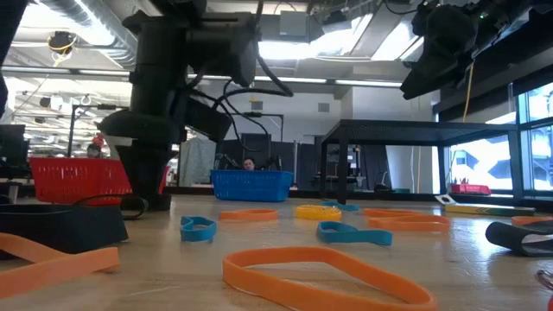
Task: Pick & Place Office Desk Supplies
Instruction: Put the black rubber band into the blue bin
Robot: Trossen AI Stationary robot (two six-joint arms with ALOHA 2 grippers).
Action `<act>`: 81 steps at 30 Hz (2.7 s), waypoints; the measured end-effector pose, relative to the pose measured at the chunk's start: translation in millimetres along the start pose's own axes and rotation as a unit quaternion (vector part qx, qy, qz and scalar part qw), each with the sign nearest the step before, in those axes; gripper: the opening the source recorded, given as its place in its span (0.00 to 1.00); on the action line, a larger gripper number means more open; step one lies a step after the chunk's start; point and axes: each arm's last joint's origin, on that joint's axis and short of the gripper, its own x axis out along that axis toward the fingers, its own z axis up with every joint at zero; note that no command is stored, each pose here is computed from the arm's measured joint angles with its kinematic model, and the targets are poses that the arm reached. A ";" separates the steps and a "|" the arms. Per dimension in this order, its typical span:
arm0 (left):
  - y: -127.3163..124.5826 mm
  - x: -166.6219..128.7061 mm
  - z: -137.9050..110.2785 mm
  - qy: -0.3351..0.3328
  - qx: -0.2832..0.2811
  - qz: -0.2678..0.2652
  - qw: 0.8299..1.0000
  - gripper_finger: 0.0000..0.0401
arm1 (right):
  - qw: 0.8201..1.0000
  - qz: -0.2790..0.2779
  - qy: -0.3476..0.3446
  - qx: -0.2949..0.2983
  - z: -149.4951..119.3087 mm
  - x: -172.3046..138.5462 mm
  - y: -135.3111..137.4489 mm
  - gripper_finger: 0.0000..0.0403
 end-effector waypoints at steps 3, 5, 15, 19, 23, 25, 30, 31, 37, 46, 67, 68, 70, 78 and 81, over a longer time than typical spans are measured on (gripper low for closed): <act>0.9 -1.5 -0.1 0.000 0.000 -0.005 1.000 0.21 | 1.000 0.000 0.000 0.000 0.0 0.0 0.0 0.48; 1.2 -2.8 0.0 -0.004 -0.001 -0.005 1.000 0.12 | 1.000 0.000 0.000 0.000 0.0 0.0 0.0 0.48; 3.1 -43.8 3.4 -0.099 0.070 -0.058 0.991 0.01 | 1.000 -0.006 -0.002 0.001 0.1 0.0 -0.3 0.48; 9.7 -74.8 7.7 -0.213 0.123 -0.052 0.968 0.01 | 1.000 -0.029 -0.011 0.001 0.7 -0.1 -1.6 0.48; 30.9 -110.7 10.9 -0.323 0.141 -0.043 0.935 0.01 | 0.998 -0.055 -0.021 0.004 1.3 -0.2 -3.1 0.48; 45.4 -125.4 10.1 -0.369 0.139 -0.040 0.918 0.01 | 0.997 -0.066 -0.026 0.004 1.6 -0.3 -3.7 0.48; 80.6 -159.3 4.3 -0.477 0.142 -0.048 0.866 0.01 | 0.993 -0.108 -0.047 0.029 3.1 -0.8 -6.0 0.48; 86.9 -164.9 3.3 -0.496 0.145 -0.054 0.855 0.01 | 0.990 -0.119 -0.054 0.044 3.4 -1.0 -6.8 0.48; 113.0 -164.5 2.8 -0.535 0.143 -0.058 0.831 0.01 | 0.982 -0.137 -0.072 0.108 3.8 -1.4 -8.0 0.48; 147.2 -109.1 29.4 -0.484 -0.003 0.034 0.874 0.03 | 0.977 -0.104 -0.065 0.173 3.2 -0.9 -6.3 0.48; 177.1 -18.1 70.1 -0.381 -0.136 0.096 0.909 0.04 | 0.991 0.000 -0.005 0.134 0.8 0.0 0.2 0.48; 177.4 -18.1 70.0 -0.381 -0.138 0.100 0.909 0.05 | 0.991 0.006 -0.001 0.134 0.6 0.0 0.6 0.48; 177.6 -18.0 69.8 -0.380 -0.144 0.102 0.908 0.07 | 0.991 0.017 0.004 0.134 0.4 -0.1 1.3 0.48; 177.0 -17.8 69.8 -0.382 -0.159 0.086 0.906 0.25 | 0.990 0.029 0.011 0.135 0.1 -0.1 2.0 0.48; 177.0 -18.1 69.8 -0.382 -0.159 0.086 0.906 0.30 | 0.990 0.029 0.011 0.135 0.1 -0.1 2.0 0.48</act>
